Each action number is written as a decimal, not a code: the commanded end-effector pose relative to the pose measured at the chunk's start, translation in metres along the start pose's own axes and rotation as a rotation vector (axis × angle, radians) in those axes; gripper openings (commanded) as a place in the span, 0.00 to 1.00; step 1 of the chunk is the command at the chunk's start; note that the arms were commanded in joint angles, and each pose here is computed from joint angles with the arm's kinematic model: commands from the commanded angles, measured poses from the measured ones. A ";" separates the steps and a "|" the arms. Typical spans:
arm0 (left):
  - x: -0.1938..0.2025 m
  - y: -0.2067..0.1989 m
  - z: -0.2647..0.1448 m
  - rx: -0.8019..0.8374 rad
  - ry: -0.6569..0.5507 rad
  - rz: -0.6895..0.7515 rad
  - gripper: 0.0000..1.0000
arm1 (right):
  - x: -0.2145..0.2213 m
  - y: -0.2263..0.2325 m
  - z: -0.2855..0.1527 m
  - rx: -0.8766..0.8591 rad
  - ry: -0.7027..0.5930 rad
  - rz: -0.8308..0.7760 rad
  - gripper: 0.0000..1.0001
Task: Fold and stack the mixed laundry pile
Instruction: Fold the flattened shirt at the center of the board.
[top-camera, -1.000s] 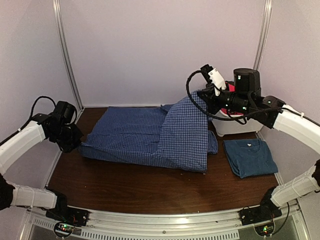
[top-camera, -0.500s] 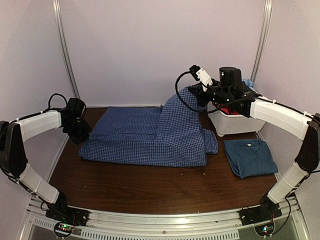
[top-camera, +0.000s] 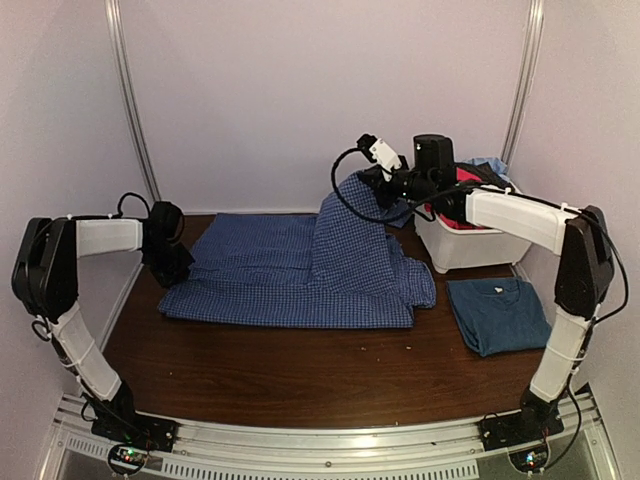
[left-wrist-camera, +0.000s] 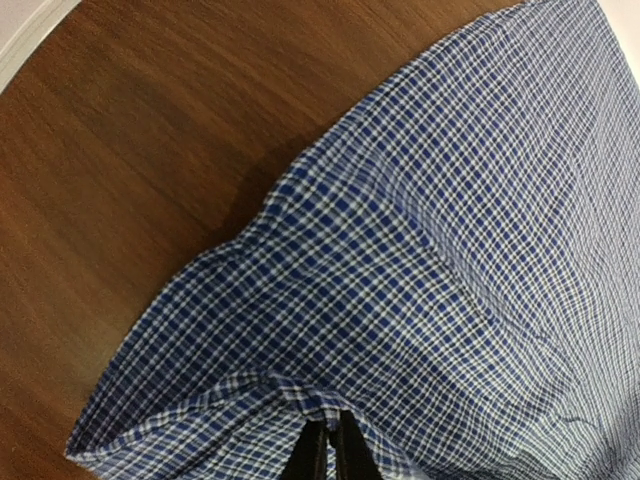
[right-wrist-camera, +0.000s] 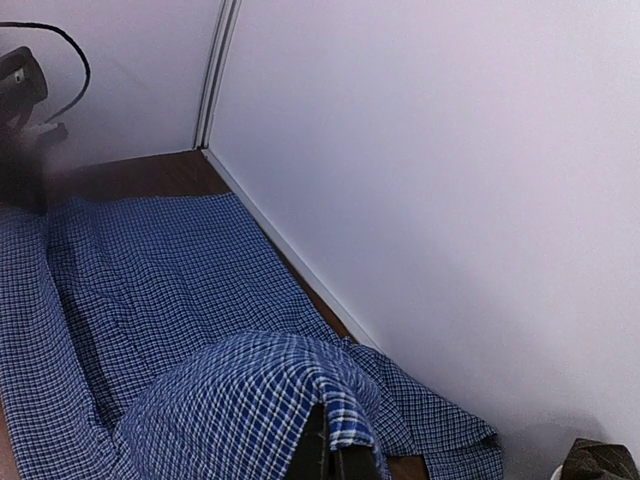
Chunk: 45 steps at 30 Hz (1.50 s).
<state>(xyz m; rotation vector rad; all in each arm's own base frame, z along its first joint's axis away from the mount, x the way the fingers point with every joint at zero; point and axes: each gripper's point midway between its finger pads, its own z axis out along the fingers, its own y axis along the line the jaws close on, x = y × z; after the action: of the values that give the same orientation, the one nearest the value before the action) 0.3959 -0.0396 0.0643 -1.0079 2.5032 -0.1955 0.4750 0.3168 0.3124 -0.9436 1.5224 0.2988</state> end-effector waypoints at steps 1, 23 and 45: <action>-0.010 -0.020 0.014 0.056 0.005 0.041 0.07 | -0.005 0.004 0.002 -0.038 -0.027 0.004 0.00; -0.024 -0.040 0.010 0.089 0.002 0.123 0.55 | -0.011 0.026 -0.012 -0.083 0.039 0.214 0.00; -0.047 -0.019 -0.049 0.354 -0.029 0.134 0.90 | 0.058 0.301 0.120 -0.493 0.274 0.293 0.10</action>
<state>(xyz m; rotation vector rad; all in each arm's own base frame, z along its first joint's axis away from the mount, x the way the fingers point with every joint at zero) 0.4084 -0.0089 0.1173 -0.8335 2.4244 -0.4454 0.3784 0.5326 0.1046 -1.1574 1.9684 0.7061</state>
